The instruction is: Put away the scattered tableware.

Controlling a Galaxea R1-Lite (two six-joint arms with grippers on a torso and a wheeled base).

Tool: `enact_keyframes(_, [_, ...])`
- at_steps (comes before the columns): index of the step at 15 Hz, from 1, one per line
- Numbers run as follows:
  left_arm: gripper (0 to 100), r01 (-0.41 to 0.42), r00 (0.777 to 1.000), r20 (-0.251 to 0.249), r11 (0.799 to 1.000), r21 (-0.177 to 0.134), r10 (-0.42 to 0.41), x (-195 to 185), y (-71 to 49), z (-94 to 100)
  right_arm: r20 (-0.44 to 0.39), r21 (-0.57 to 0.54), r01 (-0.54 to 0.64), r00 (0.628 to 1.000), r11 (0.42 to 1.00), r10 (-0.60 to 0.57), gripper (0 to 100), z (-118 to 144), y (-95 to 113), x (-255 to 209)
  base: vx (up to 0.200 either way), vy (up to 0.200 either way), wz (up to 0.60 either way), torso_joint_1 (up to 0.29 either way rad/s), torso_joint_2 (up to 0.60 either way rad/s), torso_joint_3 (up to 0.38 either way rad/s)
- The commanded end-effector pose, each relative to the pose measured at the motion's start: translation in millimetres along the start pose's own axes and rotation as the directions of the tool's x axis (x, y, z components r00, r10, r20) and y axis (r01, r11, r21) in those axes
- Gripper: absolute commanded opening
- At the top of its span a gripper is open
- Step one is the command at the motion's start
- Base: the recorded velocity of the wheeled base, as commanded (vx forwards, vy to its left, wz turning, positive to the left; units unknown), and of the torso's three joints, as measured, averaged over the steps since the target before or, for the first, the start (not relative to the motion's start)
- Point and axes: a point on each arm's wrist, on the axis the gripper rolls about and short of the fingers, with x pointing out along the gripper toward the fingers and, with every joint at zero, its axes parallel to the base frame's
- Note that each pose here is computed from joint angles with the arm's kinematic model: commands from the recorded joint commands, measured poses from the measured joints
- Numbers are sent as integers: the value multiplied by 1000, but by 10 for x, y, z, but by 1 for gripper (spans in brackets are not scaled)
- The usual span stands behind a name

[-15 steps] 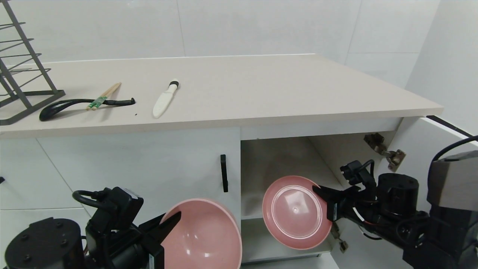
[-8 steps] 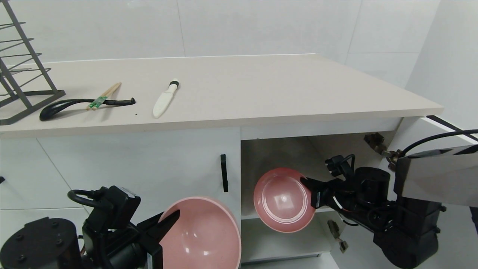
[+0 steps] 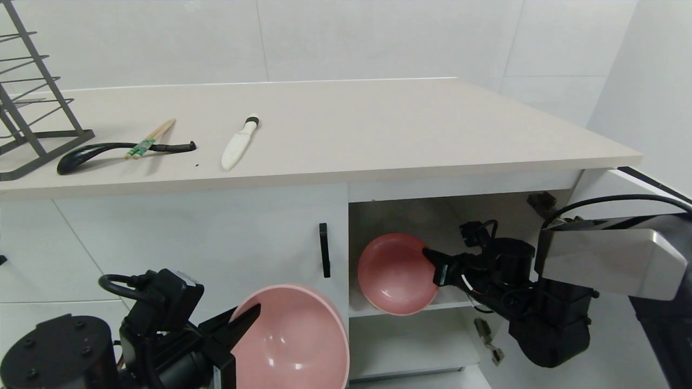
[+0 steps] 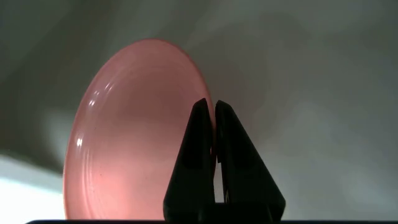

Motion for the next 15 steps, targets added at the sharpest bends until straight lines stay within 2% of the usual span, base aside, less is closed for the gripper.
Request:
enact_keyframes(1, [0,-1,1000,-1,1000,0,1,2,0,-2,-6,7,2,1000,1000,-2,0,-88,-46,92,0,0,0,0,0,0])
enact_keyframes(3, [0,-1,1000,-1,1000,0,1,9,-1,-1,-17,17,12,1000,1000,-11,0,-205,-122,186,0,0,0,0,0,0])
enact_keyframes(7, [0,-1,1000,-1,1000,0,1,9,-1,-1,-13,56,17,1000,998,-16,0,-278,-187,281,0,0,0,0,0,0])
enact_keyframes(11, [0,0,1000,11,1000,-2,0,-2,0,12,7,158,11,1000,987,-13,0,-254,-191,328,0,0,0,0,0,0])
enact_keyframes(15, [0,0,1000,7,1000,-3,0,5,-1,6,-10,165,20,1000,986,-19,0,-362,-237,372,0,0,0,0,0,0])
